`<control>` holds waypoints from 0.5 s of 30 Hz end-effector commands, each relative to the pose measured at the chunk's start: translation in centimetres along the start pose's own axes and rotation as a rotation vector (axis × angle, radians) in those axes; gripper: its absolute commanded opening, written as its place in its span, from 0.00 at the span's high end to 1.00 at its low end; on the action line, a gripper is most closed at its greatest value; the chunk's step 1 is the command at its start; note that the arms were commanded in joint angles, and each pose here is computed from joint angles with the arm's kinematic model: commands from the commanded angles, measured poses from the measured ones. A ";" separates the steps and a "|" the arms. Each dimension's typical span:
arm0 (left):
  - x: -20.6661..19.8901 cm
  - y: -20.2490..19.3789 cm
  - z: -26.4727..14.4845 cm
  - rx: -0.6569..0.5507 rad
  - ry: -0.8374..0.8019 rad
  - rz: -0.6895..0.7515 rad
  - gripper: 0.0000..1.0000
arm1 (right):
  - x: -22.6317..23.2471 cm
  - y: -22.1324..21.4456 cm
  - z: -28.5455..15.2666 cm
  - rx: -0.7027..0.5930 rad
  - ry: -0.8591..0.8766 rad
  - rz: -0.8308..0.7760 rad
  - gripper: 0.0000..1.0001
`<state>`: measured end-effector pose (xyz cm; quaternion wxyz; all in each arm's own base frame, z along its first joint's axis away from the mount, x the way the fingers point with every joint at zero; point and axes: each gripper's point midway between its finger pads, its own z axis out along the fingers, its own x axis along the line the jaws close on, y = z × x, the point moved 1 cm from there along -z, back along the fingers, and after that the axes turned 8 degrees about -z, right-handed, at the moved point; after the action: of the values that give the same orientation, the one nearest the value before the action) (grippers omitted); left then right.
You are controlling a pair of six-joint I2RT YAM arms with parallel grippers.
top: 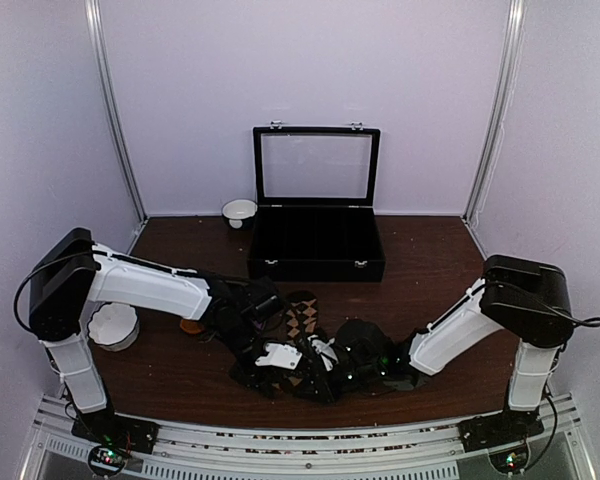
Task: Roll the socks
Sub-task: Roll the sock at the center of the board.
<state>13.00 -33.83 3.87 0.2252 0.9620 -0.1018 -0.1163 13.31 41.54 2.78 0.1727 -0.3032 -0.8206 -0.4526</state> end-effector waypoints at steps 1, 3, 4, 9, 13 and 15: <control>1.4 -0.2 0.9 0.019 0.066 0.033 0.63 | -2.9 -5.0 0.2 0.151 -0.086 0.126 1.00; 1.8 -0.8 1.3 0.045 0.080 0.032 0.66 | -2.9 -5.0 0.1 0.147 -0.083 0.137 1.00; 2.0 -1.0 1.4 0.055 0.089 0.032 0.67 | -2.8 -5.0 0.2 0.147 -0.080 0.139 1.00; 2.5 -1.9 1.8 0.100 0.106 0.038 0.73 | -2.8 -5.1 0.0 0.139 -0.067 0.168 1.00; 2.4 -2.9 2.2 0.153 0.088 0.033 0.84 | -2.9 -4.8 -0.4 0.116 -0.066 0.185 0.93; 2.2 -3.3 2.4 0.172 0.074 0.027 0.88 | -2.8 -4.5 -0.8 0.092 -0.070 0.180 0.85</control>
<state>14.87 -34.43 2.63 0.2112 0.9683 -0.1156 -0.0668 13.43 41.32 2.76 0.2003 -0.3347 -0.7995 -0.4568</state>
